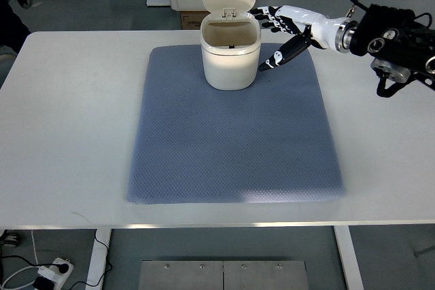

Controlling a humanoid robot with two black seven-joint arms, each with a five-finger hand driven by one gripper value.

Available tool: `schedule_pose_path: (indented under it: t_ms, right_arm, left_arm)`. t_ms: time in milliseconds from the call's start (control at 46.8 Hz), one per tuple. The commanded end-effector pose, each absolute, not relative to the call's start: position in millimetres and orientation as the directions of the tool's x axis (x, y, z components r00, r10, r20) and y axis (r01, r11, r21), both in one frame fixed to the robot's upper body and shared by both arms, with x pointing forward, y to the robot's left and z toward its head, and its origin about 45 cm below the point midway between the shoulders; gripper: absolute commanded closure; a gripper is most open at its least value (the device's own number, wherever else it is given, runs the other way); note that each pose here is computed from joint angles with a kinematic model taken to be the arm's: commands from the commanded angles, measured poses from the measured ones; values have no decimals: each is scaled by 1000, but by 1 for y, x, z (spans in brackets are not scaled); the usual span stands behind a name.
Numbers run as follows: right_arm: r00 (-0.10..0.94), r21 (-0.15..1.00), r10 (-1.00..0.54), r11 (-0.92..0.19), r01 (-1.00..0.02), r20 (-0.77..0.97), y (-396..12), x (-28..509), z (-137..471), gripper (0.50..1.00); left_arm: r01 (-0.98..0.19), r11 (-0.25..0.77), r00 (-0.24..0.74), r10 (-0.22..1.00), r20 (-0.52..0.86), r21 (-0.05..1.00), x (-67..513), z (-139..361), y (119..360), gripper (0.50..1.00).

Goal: Put lemon in trash with right hand

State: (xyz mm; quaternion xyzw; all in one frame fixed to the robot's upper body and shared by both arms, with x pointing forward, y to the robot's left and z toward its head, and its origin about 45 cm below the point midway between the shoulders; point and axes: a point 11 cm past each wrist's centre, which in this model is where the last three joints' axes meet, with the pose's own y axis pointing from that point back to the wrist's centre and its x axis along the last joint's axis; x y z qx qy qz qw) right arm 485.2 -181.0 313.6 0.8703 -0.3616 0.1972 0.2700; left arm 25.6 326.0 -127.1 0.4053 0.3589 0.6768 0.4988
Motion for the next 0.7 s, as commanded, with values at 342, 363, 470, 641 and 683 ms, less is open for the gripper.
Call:
schedule_pose_path:
  t_ms: [342,363,470,641,683]
  right_arm:
    - [487,217,-791,-436,-873,371,-289,479,305,500]
    - [478,213,-801,-428,-878,360,-293,478,303,500]
    - [434,209,-841,-384,-899,323,-307,478,290,500]
    - [384,214,-877,-332,-919,289,-325,476,275,500]
    - [355,193,-900,-312,-930,254,-330,476,276,500]
  left_arm:
    - [-384,-246,-174,966,192,890,25,-127,326,500]
    - [-384,-246,-174,966,192,890,25,-127,326,500]
    - [-384,-243,-174,966,189,891,25,-127,326,500]
    - [-384,-246,-174,966,192,890,25,-127,326,500]
    - [-384,-246,-174,966,192,890,25,-127,326,500]
